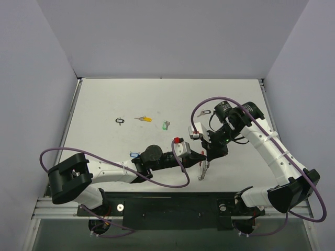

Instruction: Put the keys on the keyring

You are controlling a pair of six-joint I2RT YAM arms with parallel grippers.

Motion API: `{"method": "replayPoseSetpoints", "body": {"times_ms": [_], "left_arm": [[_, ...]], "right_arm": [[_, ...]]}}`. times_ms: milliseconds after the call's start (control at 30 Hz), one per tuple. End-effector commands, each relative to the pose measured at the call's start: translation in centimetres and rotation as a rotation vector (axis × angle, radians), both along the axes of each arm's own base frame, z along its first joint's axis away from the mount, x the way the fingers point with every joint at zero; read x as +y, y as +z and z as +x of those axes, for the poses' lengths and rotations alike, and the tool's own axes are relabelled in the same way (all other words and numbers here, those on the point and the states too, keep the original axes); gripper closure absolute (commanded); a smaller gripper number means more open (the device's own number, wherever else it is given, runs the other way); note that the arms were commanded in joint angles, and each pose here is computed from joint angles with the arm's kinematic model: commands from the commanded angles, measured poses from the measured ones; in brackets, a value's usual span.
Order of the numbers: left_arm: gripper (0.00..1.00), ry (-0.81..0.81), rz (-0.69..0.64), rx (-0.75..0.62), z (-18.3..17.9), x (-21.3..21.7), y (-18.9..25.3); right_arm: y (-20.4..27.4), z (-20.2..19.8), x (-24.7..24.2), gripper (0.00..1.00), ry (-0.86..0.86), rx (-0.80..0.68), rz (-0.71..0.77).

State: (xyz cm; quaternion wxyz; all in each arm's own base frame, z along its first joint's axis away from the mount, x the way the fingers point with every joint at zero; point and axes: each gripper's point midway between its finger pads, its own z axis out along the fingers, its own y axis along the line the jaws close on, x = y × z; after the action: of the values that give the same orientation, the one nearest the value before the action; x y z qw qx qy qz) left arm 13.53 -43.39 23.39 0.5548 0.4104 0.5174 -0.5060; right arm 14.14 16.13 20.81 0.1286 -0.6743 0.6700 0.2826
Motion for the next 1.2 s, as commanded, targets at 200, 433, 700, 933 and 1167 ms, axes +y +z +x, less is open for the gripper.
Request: {"method": "replayPoseSetpoints", "body": {"times_ms": [200,433,700,933,1167], "left_arm": [[1.0,0.09,-0.263,0.054,0.5,3.2,6.1],[1.0,0.132,-0.401,0.108,0.5,5.0,8.1],[1.0,0.11,-0.459,0.168,0.3,4.5,8.1],[1.0,0.131,-0.459,0.194,0.6,4.5,7.8],[1.0,0.132,-0.465,0.203,0.7,4.4,7.6]], "right_arm": [[3.3,-1.3,0.1,0.65,-0.127,0.108,0.251],[4.1,-1.0,1.2,0.56,-0.202,0.147,0.438],[4.6,-0.8,2.0,0.57,-0.224,0.174,0.512],[5.1,-0.1,2.0,0.57,-0.251,0.19,0.515],[4.7,0.4,2.1,0.63,-0.259,0.213,0.504]]}}
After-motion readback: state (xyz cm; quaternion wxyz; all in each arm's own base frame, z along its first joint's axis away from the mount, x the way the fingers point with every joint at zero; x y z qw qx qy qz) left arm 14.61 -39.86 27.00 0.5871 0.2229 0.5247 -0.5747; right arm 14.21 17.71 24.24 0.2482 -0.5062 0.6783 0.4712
